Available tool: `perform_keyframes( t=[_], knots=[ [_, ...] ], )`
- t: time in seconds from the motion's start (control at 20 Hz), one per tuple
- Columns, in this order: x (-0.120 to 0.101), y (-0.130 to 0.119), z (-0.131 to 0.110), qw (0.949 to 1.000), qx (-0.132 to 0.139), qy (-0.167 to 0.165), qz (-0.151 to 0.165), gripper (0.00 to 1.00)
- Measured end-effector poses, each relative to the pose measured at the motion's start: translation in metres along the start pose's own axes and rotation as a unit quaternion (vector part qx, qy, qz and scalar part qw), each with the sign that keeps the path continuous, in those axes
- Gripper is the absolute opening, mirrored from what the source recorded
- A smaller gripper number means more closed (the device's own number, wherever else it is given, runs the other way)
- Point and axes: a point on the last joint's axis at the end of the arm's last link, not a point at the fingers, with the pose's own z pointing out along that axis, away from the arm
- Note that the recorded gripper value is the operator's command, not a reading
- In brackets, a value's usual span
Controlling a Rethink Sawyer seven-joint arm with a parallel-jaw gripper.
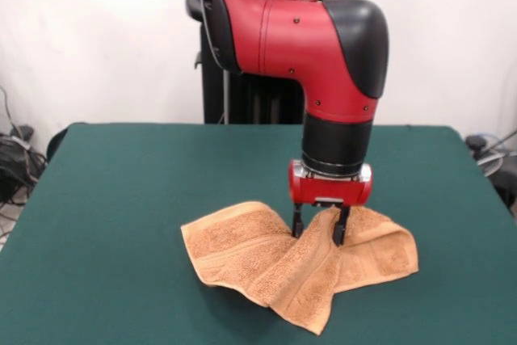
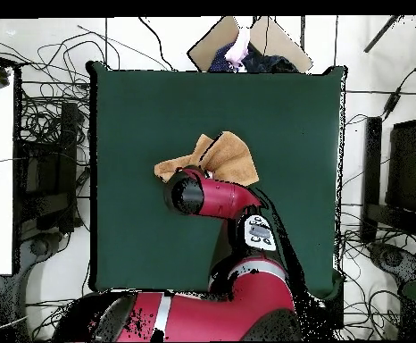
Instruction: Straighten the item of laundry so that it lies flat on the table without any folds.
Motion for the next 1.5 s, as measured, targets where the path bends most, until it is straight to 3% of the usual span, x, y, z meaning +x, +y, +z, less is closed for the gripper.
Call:
perform_keyframes(
  t=[0.35,0.4,0.7,1.2,1.5],
  knots=[
    [0.000,0.000,0.000,1.0000,0.000,0.000,0.000,1.00],
    [0.000,0.000,0.000,1.0000,0.000,0.000,0.000,0.00],
    [-0.001,-0.001,-0.001,1.0000,0.000,0.000,0.000,0.00],
    [0.001,-0.011,-0.010,0.9994,-0.006,0.034,0.010,0.00],
    [-0.004,-0.012,-0.034,0.9988,-0.008,0.048,0.010,0.00]
  ],
)
